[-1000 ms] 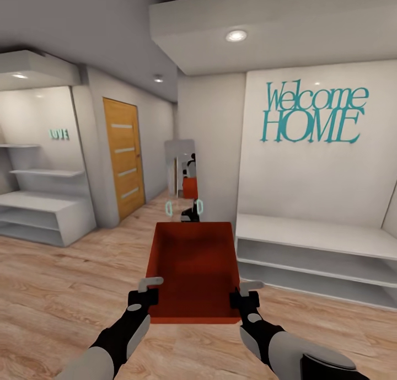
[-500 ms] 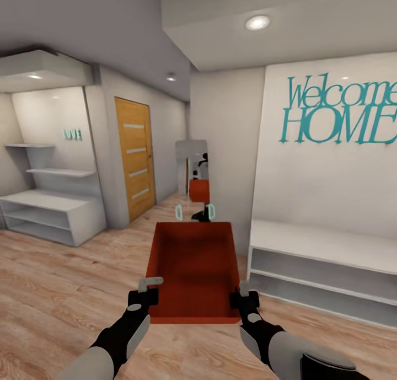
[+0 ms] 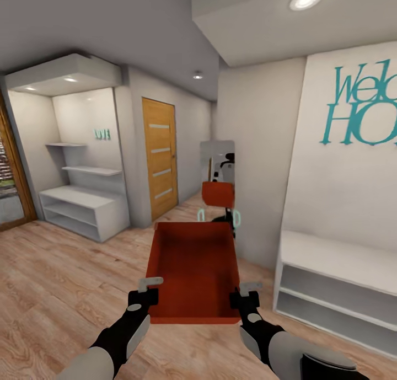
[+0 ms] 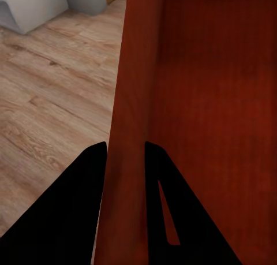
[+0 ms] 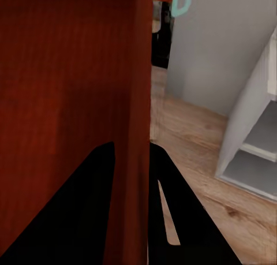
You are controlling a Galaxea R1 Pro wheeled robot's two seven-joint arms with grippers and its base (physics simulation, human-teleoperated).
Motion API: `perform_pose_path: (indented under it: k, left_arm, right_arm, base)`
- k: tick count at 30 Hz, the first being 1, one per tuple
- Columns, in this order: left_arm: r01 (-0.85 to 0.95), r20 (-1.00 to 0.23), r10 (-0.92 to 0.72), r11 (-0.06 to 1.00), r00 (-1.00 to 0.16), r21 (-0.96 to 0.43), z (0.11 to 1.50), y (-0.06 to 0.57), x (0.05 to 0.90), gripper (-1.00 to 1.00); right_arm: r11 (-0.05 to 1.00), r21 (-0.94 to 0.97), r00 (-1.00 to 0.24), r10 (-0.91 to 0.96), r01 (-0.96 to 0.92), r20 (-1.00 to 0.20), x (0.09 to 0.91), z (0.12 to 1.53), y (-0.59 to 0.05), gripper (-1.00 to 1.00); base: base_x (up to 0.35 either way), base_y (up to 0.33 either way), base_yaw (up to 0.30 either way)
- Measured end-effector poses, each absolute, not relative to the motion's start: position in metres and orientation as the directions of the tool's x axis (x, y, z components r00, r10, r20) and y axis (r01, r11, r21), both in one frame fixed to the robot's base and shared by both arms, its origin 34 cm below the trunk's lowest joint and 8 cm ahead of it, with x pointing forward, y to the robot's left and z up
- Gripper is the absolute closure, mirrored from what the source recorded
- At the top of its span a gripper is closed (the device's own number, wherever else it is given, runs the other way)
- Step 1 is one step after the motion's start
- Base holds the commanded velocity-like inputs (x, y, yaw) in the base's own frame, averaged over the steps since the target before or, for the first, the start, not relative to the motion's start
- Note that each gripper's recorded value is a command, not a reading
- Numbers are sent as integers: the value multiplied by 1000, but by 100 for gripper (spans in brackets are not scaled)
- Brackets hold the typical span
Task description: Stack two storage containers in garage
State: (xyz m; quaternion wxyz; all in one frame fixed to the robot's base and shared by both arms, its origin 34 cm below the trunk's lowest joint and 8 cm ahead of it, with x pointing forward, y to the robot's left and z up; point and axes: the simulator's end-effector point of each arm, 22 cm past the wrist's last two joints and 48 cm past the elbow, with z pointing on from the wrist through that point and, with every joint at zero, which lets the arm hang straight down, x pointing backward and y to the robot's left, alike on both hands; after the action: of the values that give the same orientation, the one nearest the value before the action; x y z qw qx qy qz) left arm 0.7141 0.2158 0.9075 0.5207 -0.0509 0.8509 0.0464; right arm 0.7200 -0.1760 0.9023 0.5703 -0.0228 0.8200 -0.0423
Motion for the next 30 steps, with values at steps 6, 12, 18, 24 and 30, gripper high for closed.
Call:
perform_pose_path:
  k: [6, 12, 18, 24, 30]
  left_arm:
    - [-135, -891, -38, 991, -452, 26, 907, 216, 714, 100]
    - [-135, -891, -38, 991, -452, 26, 907, 216, 714, 100]
    - [-134, -891, -38, 991, -452, 27, 907, 216, 714, 100]
    - [-134, -891, -37, 991, -452, 27, 908, 216, 714, 100]
    - [-134, -891, -37, 991, -452, 27, 907, 216, 714, 100]
  right_arm:
    - [995, -95, -349, -86, 11, -933, 720, 902, -176, 100]
    - [995, -95, -349, -86, 11, -933, 720, 902, -176, 100]
    - [995, -95, -349, -85, 11, -933, 720, 902, -176, 100]
    - [995, -95, -348, -85, 11, -933, 720, 902, -176, 100]
    - [995, -95, -349, -86, 11, -933, 720, 902, -176, 100]
  base:
    - [321, 0, 277]
    - [321, 0, 277]
    - [321, 0, 277]
    - [321, 0, 277]
    - [321, 0, 242]
